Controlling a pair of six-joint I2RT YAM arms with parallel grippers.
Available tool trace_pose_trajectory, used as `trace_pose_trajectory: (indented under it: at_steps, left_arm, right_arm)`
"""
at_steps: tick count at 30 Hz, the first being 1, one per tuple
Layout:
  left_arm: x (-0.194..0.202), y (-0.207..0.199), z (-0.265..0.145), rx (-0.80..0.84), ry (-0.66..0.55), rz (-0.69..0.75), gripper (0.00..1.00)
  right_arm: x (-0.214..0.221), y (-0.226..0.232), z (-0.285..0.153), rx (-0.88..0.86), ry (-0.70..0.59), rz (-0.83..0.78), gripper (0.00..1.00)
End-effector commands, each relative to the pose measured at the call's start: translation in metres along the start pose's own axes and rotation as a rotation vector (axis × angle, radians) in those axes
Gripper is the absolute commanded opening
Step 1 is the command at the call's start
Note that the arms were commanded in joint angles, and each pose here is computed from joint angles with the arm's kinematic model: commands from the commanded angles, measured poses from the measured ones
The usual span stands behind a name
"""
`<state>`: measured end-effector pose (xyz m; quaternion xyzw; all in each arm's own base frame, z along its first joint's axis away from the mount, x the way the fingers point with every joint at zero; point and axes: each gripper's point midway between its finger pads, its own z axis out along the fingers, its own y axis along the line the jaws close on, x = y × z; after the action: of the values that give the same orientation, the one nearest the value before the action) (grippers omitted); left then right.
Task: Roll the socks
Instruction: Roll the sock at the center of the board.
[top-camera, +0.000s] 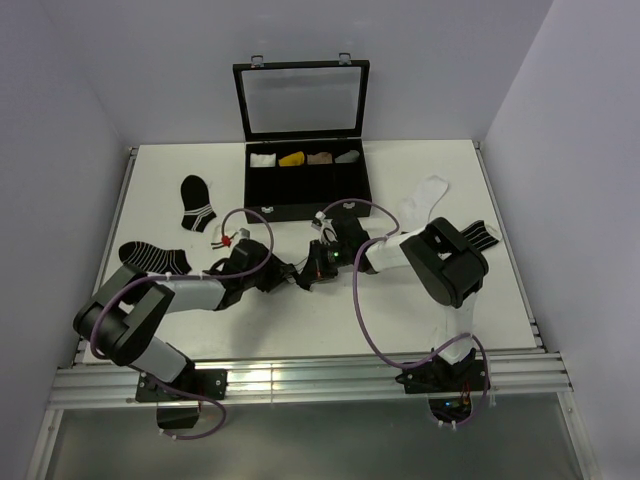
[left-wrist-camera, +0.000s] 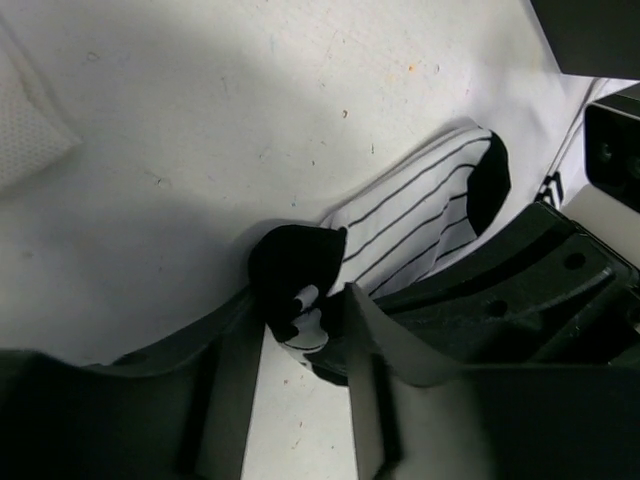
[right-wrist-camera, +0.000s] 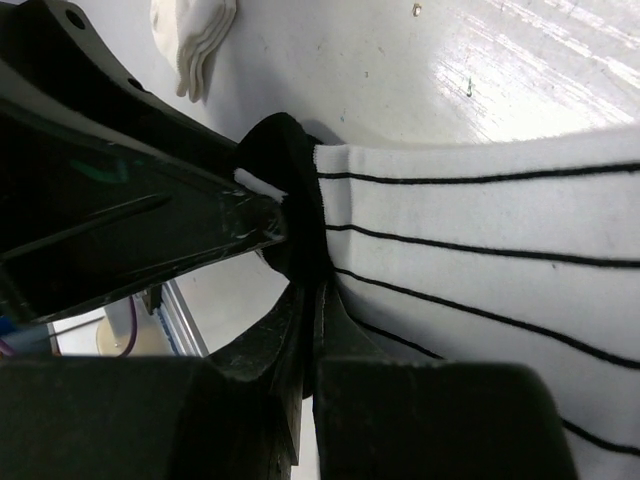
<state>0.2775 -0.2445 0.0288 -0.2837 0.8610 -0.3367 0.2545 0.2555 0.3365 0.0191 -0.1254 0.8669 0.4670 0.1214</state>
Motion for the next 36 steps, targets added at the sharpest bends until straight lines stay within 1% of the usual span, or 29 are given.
trace_pose_trajectory:
  at_steps: [1, 2, 4, 5, 7, 8, 11, 12, 13, 15, 16, 17, 18, 19, 20, 21, 22, 23, 25, 26, 28, 30, 33, 34, 36]
  left_arm:
    - [0.012, 0.024, 0.007, -0.093, 0.042, 0.026, 0.4]
    - [0.011, 0.022, 0.008, -0.093, 0.042, 0.029, 0.36]
    - [0.012, 0.025, 0.01, -0.103, 0.046, 0.03, 0.31]
    - [0.012, 0.024, 0.01, -0.102, 0.047, 0.032, 0.25]
    - [0.012, 0.025, 0.01, -0.108, 0.048, 0.037, 0.19]
    - [0.011, 0.025, 0.01, -0.114, 0.047, 0.044, 0.13]
    - [0.011, 0.026, 0.009, -0.132, 0.046, 0.06, 0.0]
    - [0.01, 0.026, 0.008, -0.134, 0.043, 0.062, 0.0]
    - [0.009, 0.027, 0.008, -0.14, 0.041, 0.065, 0.0]
    - [0.007, 0.029, 0.007, -0.163, 0.037, 0.078, 0.0]
    - [0.006, 0.028, 0.005, -0.167, 0.034, 0.083, 0.0]
    - [0.004, 0.025, 0.006, -0.169, 0.031, 0.092, 0.0]
    - [0.004, 0.028, 0.005, -0.186, 0.032, 0.098, 0.0]
    - [0.004, 0.028, 0.005, -0.19, 0.035, 0.103, 0.0]
    - [0.003, 0.026, 0.005, -0.191, 0.034, 0.11, 0.0]
    - [0.003, 0.027, 0.005, -0.198, 0.037, 0.115, 0.0]
    - [0.004, 0.028, 0.005, -0.21, 0.042, 0.119, 0.0]
    - [0.003, 0.026, 0.005, -0.209, 0.042, 0.123, 0.0]
    - [0.003, 0.025, 0.005, -0.217, 0.051, 0.132, 0.0]
    - [0.003, 0.024, 0.004, -0.216, 0.051, 0.135, 0.0]
    - [0.003, 0.022, 0.006, -0.214, 0.056, 0.138, 0.0]
    - [0.004, 0.022, 0.007, -0.213, 0.062, 0.137, 0.0]
    - [0.006, 0.021, 0.007, -0.211, 0.072, 0.132, 0.0]
    - [0.005, 0.02, 0.007, -0.208, 0.071, 0.13, 0.0]
    - [0.005, 0.019, 0.007, -0.207, 0.069, 0.13, 0.0]
  right_arm:
    - [0.004, -0.015, 0.0, 0.033, -0.004, 0.021, 0.04]
    - [0.004, -0.013, -0.001, 0.032, -0.007, 0.015, 0.05]
    - [0.003, -0.013, -0.001, 0.035, -0.011, 0.014, 0.05]
    - [0.003, -0.014, -0.001, 0.037, -0.013, 0.008, 0.06]
    - [0.003, -0.013, -0.003, 0.039, -0.016, 0.001, 0.08]
    - [0.001, -0.012, -0.004, 0.036, -0.023, -0.014, 0.08]
    - [-0.003, -0.012, -0.007, 0.059, -0.046, -0.046, 0.12]
    - [-0.006, -0.011, -0.011, 0.076, -0.065, -0.061, 0.14]
    - [-0.008, -0.01, -0.013, 0.081, -0.076, -0.081, 0.19]
    - [-0.011, -0.012, -0.019, 0.124, -0.105, -0.105, 0.24]
    - [-0.013, -0.012, -0.021, 0.145, -0.121, -0.123, 0.29]
    - [-0.018, -0.001, -0.026, 0.145, -0.146, -0.172, 0.32]
    - [-0.018, 0.0, -0.029, 0.162, -0.155, -0.189, 0.34]
    - [-0.022, -0.002, -0.032, 0.204, -0.188, -0.213, 0.39]
    - [-0.03, 0.008, -0.039, 0.213, -0.225, -0.266, 0.4]
    - [-0.025, 0.011, -0.039, 0.24, -0.225, -0.293, 0.42]
    - [-0.031, 0.009, -0.042, 0.294, -0.259, -0.336, 0.45]
    - [-0.035, 0.014, -0.047, 0.318, -0.288, -0.368, 0.45]
    - [-0.03, 0.024, -0.044, 0.342, -0.293, -0.453, 0.45]
    - [-0.033, 0.024, -0.046, 0.382, -0.32, -0.482, 0.45]
    - [-0.027, 0.034, -0.04, 0.392, -0.323, -0.565, 0.45]
    - [-0.025, 0.038, -0.038, 0.407, -0.349, -0.603, 0.45]
    - [-0.019, 0.041, -0.031, 0.432, -0.349, -0.658, 0.46]
    - [-0.013, 0.039, -0.026, 0.441, -0.327, -0.684, 0.46]
    - [-0.011, 0.039, -0.023, 0.45, -0.332, -0.699, 0.46]
